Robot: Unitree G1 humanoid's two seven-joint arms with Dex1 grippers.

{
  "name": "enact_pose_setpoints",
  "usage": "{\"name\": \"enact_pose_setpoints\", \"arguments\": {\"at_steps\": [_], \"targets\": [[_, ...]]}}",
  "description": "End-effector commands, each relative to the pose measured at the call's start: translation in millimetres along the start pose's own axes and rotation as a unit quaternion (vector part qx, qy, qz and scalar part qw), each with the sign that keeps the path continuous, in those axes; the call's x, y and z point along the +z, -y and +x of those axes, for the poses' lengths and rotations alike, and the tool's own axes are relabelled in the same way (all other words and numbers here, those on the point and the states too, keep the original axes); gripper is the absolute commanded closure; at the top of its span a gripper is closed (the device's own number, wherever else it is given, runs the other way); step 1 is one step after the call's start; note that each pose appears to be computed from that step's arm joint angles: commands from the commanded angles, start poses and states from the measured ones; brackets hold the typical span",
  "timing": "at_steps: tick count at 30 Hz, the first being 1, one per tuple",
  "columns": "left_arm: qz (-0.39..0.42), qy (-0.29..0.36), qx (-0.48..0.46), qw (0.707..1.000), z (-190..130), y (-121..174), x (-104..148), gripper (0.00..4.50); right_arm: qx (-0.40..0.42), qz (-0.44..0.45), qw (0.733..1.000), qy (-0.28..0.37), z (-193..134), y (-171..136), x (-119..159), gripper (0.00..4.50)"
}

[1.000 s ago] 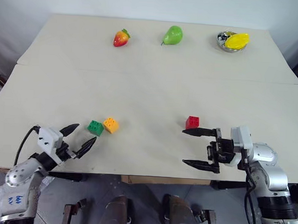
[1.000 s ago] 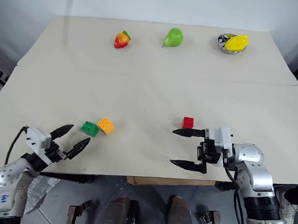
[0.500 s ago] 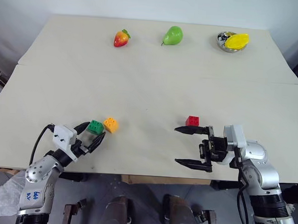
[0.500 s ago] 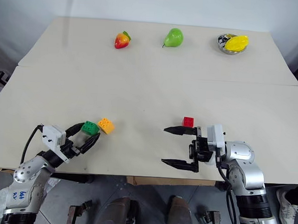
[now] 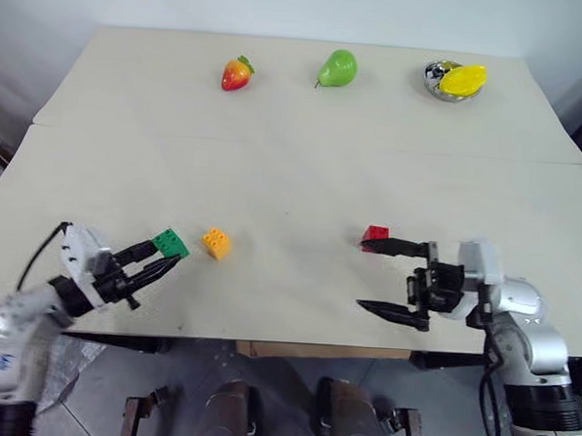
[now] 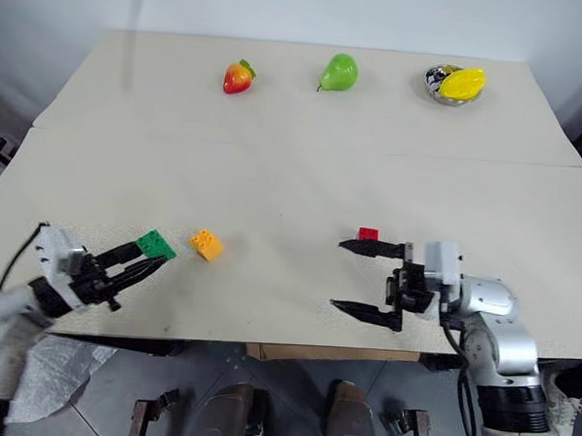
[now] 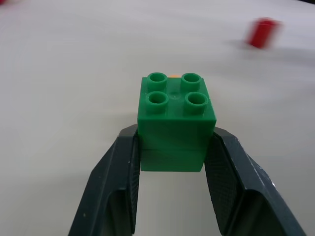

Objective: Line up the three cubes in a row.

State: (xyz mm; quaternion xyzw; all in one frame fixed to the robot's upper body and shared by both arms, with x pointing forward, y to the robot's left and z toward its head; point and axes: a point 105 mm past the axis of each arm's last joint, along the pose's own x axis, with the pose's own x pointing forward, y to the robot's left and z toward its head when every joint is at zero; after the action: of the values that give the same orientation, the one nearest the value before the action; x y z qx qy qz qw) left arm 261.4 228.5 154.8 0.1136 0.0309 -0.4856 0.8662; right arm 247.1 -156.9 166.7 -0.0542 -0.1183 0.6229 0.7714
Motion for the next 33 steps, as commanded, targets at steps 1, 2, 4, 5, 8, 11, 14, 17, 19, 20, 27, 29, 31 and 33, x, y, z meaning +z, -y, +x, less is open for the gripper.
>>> {"name": "enact_pose_setpoints", "arguments": {"at_steps": [1, 2, 4, 5, 8, 11, 14, 17, 19, 20, 27, 29, 31, 33], "targets": [[0.044, -0.002, -0.099, 0.994, 22, 3, 29, 3.01, -0.025, -0.017, 1.0, -0.009, -19, 1, 9, 0.0], [0.065, 0.007, -0.118, 0.991, 35, -1, 39, 3.01, -0.034, -0.016, 0.999, -0.016, -25, 1, 8, 0.0], [0.104, 0.032, -0.158, 0.981, 81, -5, 63, 3.01, -0.058, -0.013, 0.998, -0.036, -39, 2, 6, 0.0], [0.119, 0.038, -0.176, 0.976, 104, -4, 73, 3.01, -0.07, -0.013, 0.997, -0.042, -44, 4, 6, 0.0], [0.136, 0.011, -0.233, 0.963, 154, 10, 75, 3.01, -0.087, -0.02, 0.995, -0.05, -50, 7, 6, 0.0], [0.148, -0.039, -0.262, 0.953, 193, 21, 66, 3.01, -0.093, -0.027, 0.994, -0.046, -49, 7, 10, 0.0], [0.156, -0.061, -0.26, 0.951, 219, 23, 64, 3.01, -0.094, -0.031, 0.994, -0.043, -47, 5, 12, 0.0], [0.166, -0.079, -0.253, 0.95, 231, 19, 54, 3.01, -0.096, -0.033, 0.994, -0.041, -45, 4, 13, 0.0], [0.175, -0.097, -0.245, 0.949, 232, 14, 45, 3.01, -0.102, -0.034, 0.993, -0.042, -49, 3, 14, 0.0], [0.173, -0.101, -0.24, 0.95, 231, 10, 43, 3.01, -0.105, -0.033, 0.993, -0.046, -52, 2, 13, 0.0], [0.158, -0.112, -0.26, 0.946, 219, 7, 33, 3.01, -0.112, -0.021, 0.992, -0.055, -59, -1, 8, 0.0], [0.157, -0.118, -0.262, 0.945, 219, 8, 28, 3.01, -0.112, -0.019, 0.992, -0.054, -58, 0, 7, 0.0], [0.155, -0.12, -0.262, 0.945, 220, 9, 26, 3.01, -0.113, -0.017, 0.992, -0.054, -58, 2, 5, 0.0], [0.151, -0.117, -0.256, 0.948, 221, 8, 25, 3.01, -0.112, -0.012, 0.992, -0.054, -56, 4, 2, 0.0]]}}
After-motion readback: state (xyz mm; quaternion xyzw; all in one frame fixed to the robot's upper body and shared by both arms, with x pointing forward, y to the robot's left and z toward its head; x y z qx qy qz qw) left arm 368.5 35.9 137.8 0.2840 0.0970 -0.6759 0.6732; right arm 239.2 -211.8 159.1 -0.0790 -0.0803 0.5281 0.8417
